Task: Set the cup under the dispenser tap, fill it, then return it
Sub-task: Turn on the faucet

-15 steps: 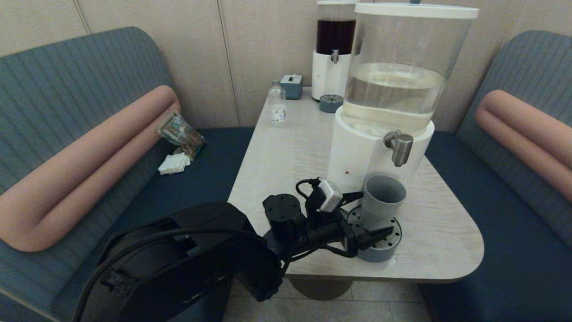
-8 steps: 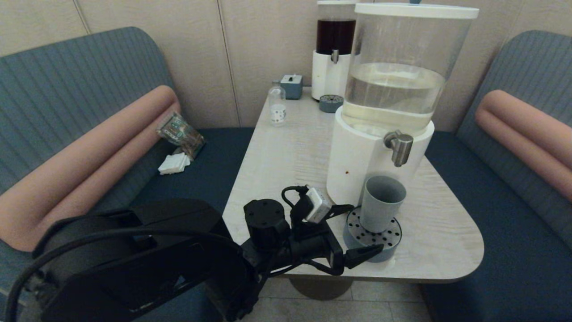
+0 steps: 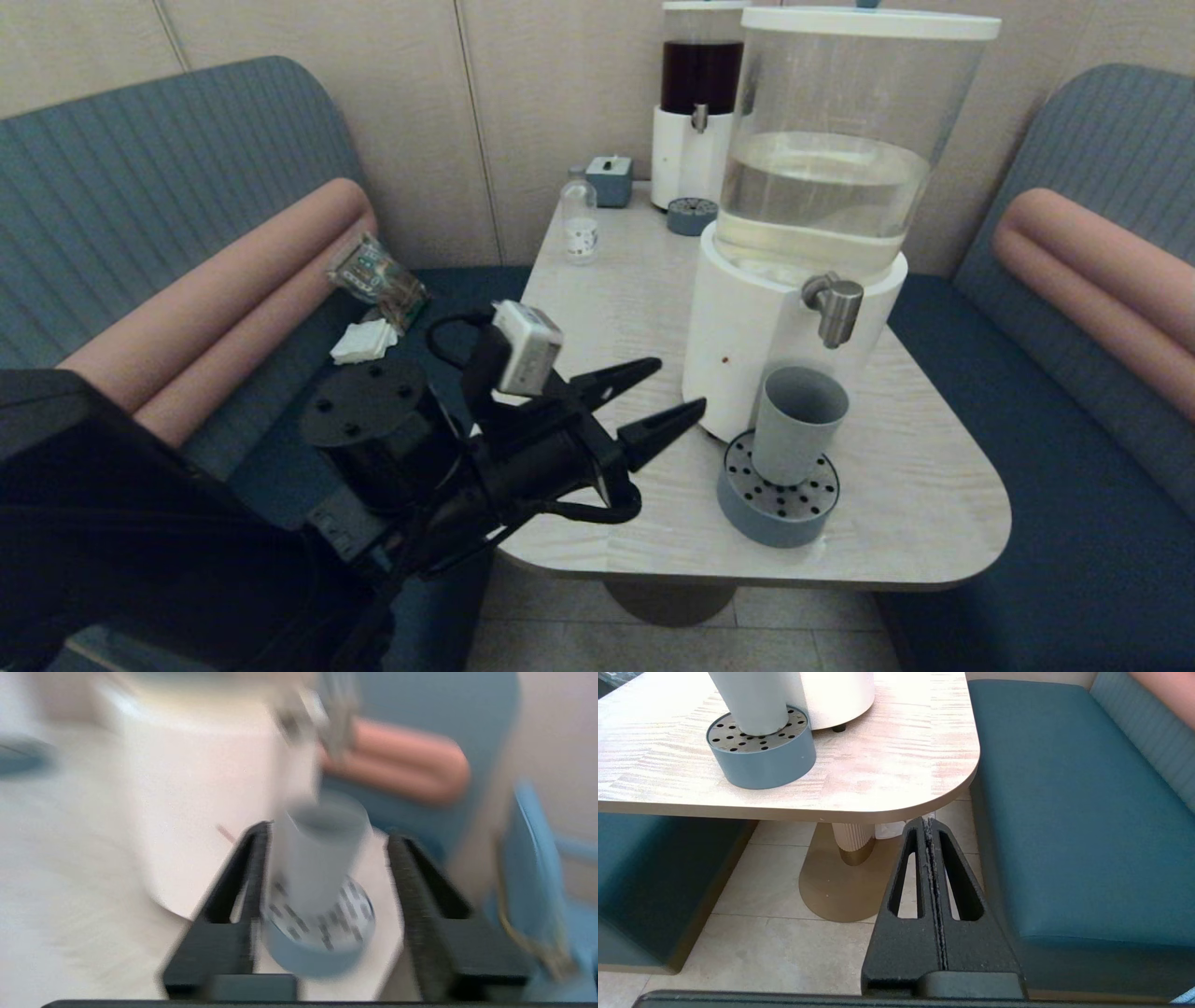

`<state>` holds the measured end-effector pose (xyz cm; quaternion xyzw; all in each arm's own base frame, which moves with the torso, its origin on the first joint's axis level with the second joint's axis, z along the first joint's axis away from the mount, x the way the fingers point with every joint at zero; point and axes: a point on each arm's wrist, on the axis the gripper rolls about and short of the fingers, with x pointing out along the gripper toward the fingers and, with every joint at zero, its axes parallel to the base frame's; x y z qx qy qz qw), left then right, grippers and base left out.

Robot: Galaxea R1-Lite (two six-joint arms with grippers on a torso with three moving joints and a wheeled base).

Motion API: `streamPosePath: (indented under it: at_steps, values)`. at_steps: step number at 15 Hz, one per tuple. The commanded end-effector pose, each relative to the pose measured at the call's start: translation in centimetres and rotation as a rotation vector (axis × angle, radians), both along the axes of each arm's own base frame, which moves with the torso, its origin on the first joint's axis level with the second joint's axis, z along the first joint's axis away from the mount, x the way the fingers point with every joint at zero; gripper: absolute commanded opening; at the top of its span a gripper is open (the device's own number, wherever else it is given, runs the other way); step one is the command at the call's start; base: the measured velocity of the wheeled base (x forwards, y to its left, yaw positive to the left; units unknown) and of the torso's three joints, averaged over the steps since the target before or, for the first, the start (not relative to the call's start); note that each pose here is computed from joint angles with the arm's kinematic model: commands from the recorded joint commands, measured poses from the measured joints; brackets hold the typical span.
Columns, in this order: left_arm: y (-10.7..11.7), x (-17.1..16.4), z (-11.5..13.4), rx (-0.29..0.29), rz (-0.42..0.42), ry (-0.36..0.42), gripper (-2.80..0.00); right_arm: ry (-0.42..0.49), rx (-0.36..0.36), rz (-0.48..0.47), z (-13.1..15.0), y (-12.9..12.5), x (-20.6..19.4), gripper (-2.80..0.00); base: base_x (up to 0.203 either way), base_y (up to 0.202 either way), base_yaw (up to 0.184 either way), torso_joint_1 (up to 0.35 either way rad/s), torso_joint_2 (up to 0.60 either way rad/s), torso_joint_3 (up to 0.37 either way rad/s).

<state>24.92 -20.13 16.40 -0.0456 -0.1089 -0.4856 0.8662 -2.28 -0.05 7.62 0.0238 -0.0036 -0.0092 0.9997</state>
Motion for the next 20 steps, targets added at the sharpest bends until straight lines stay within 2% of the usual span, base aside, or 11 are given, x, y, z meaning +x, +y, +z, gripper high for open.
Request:
streamPosePath:
  at_steps: [1, 5, 6, 8, 9, 10, 12, 14, 17, 18, 20]
  values:
    - [3.2, -3.4, 5.1, -0.131, 0.081, -0.097, -2.80, 0.002, 0.000, 0.000, 0.0, 0.0, 0.0, -2.80, 0.000, 0.000, 0.000, 0.000, 0.00, 0.000]
    - [8.2, -8.5, 9.3, -0.321, 0.238, -0.159, -2.80, 0.002, 0.000, 0.000, 0.0, 0.0, 0.0, -2.80, 0.000, 0.000, 0.000, 0.000, 0.00, 0.000]
    - [10.2, -9.5, 10.1, -0.364, 0.307, -0.191, -2.80, 0.002, 0.000, 0.000, 0.0, 0.0, 0.0, -2.80, 0.000, 0.000, 0.000, 0.000, 0.00, 0.000]
    - [14.8, -10.4, 10.9, -0.400, 0.526, -0.268, -2.80, 0.004, 0.000, 0.000, -0.1, 0.0, 0.0, -2.80, 0.000, 0.000, 0.000, 0.000, 0.00, 0.000]
    - [16.5, -12.0, 11.5, -0.423, 0.594, -0.325, -2.80, 0.002, 0.000, 0.000, 0.0, 0.0, 0.0, -2.80, 0.000, 0.000, 0.000, 0.000, 0.00, 0.000]
    - [17.6, -14.2, 11.8, -0.448, 0.628, -0.377, -2.80, 0.002, 0.000, 0.000, 0.0, 0.0, 0.0, -2.80, 0.000, 0.000, 0.000, 0.000, 0.00, 0.000]
    - [18.8, -18.9, 11.6, -0.484, 0.635, -0.440, -2.80, 0.002, 0.000, 0.000, 0.0, 0.0, 0.0, -2.80, 0.000, 0.000, 0.000, 0.000, 0.00, 0.000]
    - [19.7, -23.6, 10.7, -0.492, 0.644, -0.465, -2.80, 0.002, 0.000, 0.000, 0.0, 0.0, 0.0, -2.80, 0.000, 0.000, 0.000, 0.000, 0.00, 0.000]
    - [20.7, -28.8, 7.9, -0.436, 0.712, -0.448, -2.80, 0.002, 0.000, 0.000, 0.0, 0.0, 0.0, -2.80, 0.000, 0.000, 0.000, 0.000, 0.00, 0.000]
    - [20.8, -29.5, 7.4, -0.431, 0.738, -0.464, -2.80, 0.002, 0.000, 0.000, 0.0, 0.0, 0.0, -2.80, 0.000, 0.000, 0.000, 0.000, 0.00, 0.000]
    - [20.3, -29.3, 5.9, -0.337, 0.862, -0.437, -2.80, 0.003, 0.000, 0.000, 0.0, 0.0, 0.0, -2.80, 0.000, 0.000, 0.000, 0.000, 0.00, 0.000]
